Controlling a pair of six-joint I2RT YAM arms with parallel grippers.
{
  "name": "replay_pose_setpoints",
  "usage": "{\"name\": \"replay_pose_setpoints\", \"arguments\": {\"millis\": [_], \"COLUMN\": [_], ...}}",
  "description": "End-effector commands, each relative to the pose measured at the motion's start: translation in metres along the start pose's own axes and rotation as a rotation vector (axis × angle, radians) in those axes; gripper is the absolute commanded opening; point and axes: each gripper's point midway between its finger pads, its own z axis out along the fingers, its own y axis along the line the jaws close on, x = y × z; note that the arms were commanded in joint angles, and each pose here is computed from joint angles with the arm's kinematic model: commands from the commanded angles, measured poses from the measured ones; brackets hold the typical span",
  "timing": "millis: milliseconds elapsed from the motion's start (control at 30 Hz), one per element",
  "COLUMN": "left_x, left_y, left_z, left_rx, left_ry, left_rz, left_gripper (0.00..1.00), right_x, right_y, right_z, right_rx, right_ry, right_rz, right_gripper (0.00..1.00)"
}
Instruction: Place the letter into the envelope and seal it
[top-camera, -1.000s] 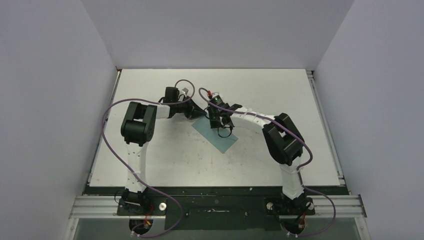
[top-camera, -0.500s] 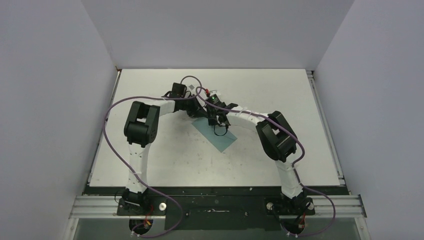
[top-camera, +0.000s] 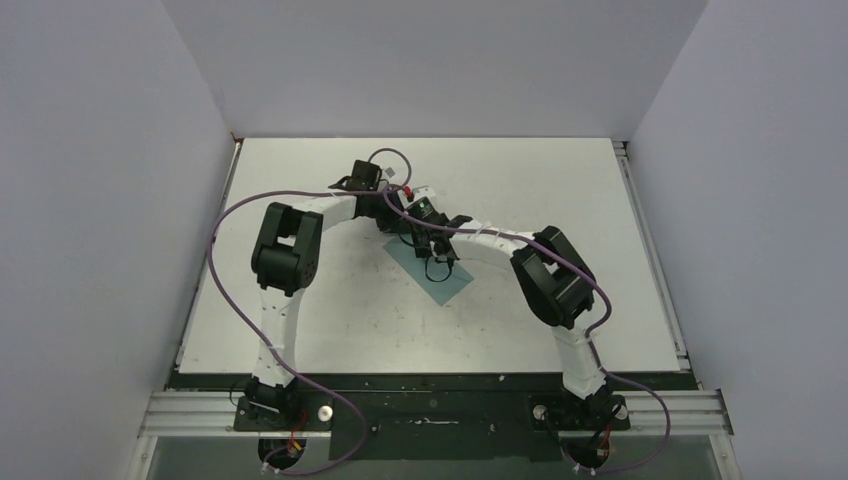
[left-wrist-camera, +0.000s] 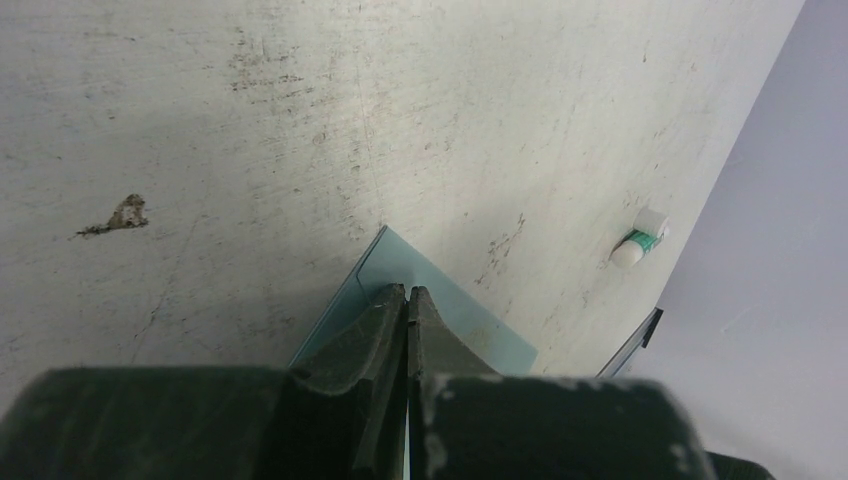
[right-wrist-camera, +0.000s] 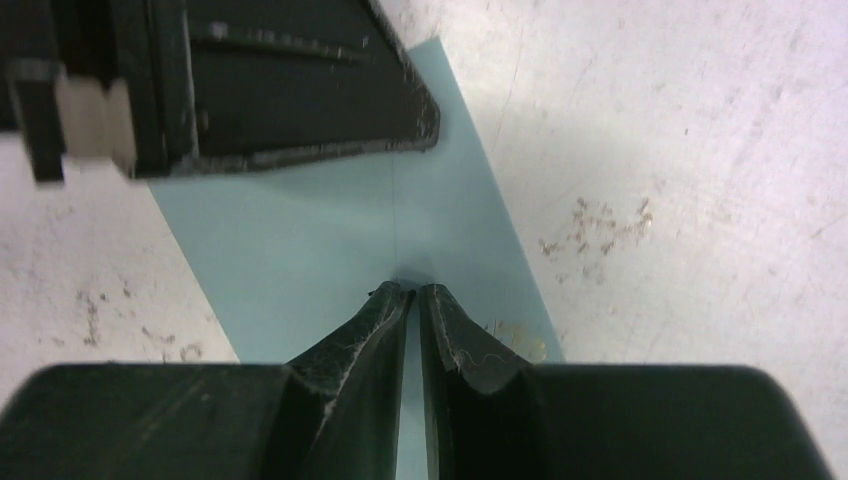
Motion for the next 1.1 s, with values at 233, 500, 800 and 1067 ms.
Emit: {"name": "replay_pose_setpoints", "arguments": {"millis": [233, 500, 800, 1067], "left_x": [0.016, 0.016, 0.017, 0.014], "left_y": [0.055, 0.059, 0.062, 0.061], "left_z": [0.007, 0.004, 0.003, 0.002], "left_rx": [-0.171, -0.171, -0.17, -0.176], "left_ry": [0.05, 0.05, 0.058, 0.057], "left_rz": [-0.063, -0.066, -0.054, -0.041], "left_gripper": [0.0, 0.0, 0.0, 0.0], "right_x": [0.082, 0.097, 0.095, 0.091], "right_y": [-0.017, -0.02, -0.044, -0.071], "right_z": [-0.023, -0.027, -0.038, -0.047], "right_rx": [0.033, 0.039, 0.094, 0.159], "right_ry": [0.194, 0.238, 0.221, 0.194], "right_rz": [-0.033, -0.057, 0.002, 0.115], "right_gripper": [0.05, 0.05, 0.05, 0.05]}}
